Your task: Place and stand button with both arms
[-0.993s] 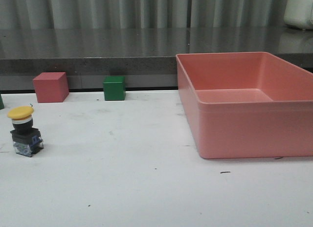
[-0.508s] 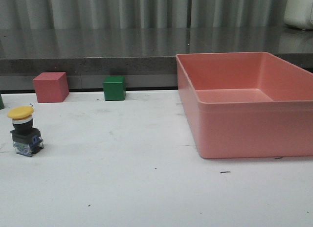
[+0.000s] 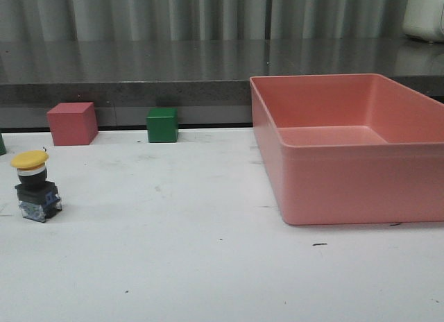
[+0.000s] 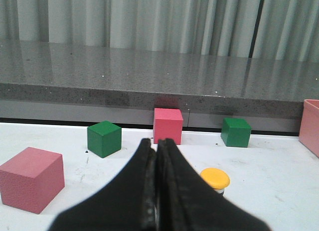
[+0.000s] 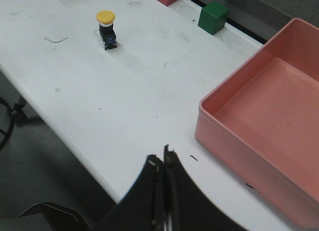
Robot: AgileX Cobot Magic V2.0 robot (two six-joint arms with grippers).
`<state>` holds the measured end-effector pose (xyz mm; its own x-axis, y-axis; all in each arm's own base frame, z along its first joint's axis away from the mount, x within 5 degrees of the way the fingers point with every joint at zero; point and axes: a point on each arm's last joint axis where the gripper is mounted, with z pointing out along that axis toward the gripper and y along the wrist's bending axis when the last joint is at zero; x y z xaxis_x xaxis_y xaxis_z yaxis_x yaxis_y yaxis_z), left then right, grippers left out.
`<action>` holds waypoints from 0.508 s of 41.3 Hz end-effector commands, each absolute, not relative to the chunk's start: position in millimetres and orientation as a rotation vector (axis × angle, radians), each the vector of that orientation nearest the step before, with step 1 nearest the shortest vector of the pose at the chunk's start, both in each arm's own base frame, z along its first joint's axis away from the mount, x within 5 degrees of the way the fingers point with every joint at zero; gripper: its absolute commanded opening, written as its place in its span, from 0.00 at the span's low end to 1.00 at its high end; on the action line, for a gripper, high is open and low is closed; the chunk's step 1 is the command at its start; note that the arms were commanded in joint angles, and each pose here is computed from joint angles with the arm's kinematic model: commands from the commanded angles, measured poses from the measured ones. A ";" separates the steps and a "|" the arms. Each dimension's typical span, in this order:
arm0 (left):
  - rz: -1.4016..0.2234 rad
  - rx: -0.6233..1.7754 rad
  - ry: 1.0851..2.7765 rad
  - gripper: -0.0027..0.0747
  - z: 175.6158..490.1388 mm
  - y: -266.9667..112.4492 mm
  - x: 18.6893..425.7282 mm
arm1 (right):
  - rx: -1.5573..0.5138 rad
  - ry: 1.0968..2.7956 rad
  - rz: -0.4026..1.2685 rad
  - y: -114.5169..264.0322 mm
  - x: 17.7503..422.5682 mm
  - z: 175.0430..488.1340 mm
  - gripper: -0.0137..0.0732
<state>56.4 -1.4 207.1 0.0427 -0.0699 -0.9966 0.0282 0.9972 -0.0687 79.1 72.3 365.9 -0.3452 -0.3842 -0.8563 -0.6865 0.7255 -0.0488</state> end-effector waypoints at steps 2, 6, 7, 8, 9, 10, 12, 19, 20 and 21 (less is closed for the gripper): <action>-0.087 -0.034 1.438 0.01 210.4 -1.6 54.6 | -0.751 1.862 0.386 66.3 79.9 376.1 0.08; -0.087 -0.034 1.440 0.01 210.3 -1.6 54.8 | -0.610 1.816 0.329 51.6 80.2 365.4 0.08; -0.087 -0.034 1.440 0.01 210.3 -1.6 54.8 | -0.578 1.799 0.316 47.3 78.3 360.2 0.08; -0.087 -0.034 1.440 0.01 210.3 -1.6 54.8 | -0.533 1.770 0.298 43.1 77.7 357.4 0.08; -0.087 -0.034 1.440 0.01 210.3 -1.6 54.8 | -0.499 1.737 0.287 39.0 75.2 351.7 0.08; -0.087 -0.034 1.440 0.01 210.3 -1.6 54.8 | -0.463 1.721 0.265 35.2 74.1 343.8 0.08; -0.087 -0.034 1.440 0.01 210.3 -1.6 54.8 | -0.394 1.646 0.236 27.1 66.9 333.0 0.08; -0.087 -0.034 1.440 0.01 210.3 -1.6 54.8 | -0.224 1.454 0.121 11.6 51.8 280.7 0.08; -0.087 -0.034 1.440 0.01 210.3 -1.6 54.8 | -0.204 1.439 0.105 10.3 51.0 274.3 0.08; -0.087 -0.034 1.440 0.01 210.3 -1.6 54.8 | -0.184 1.442 0.096 9.4 51.1 262.5 0.08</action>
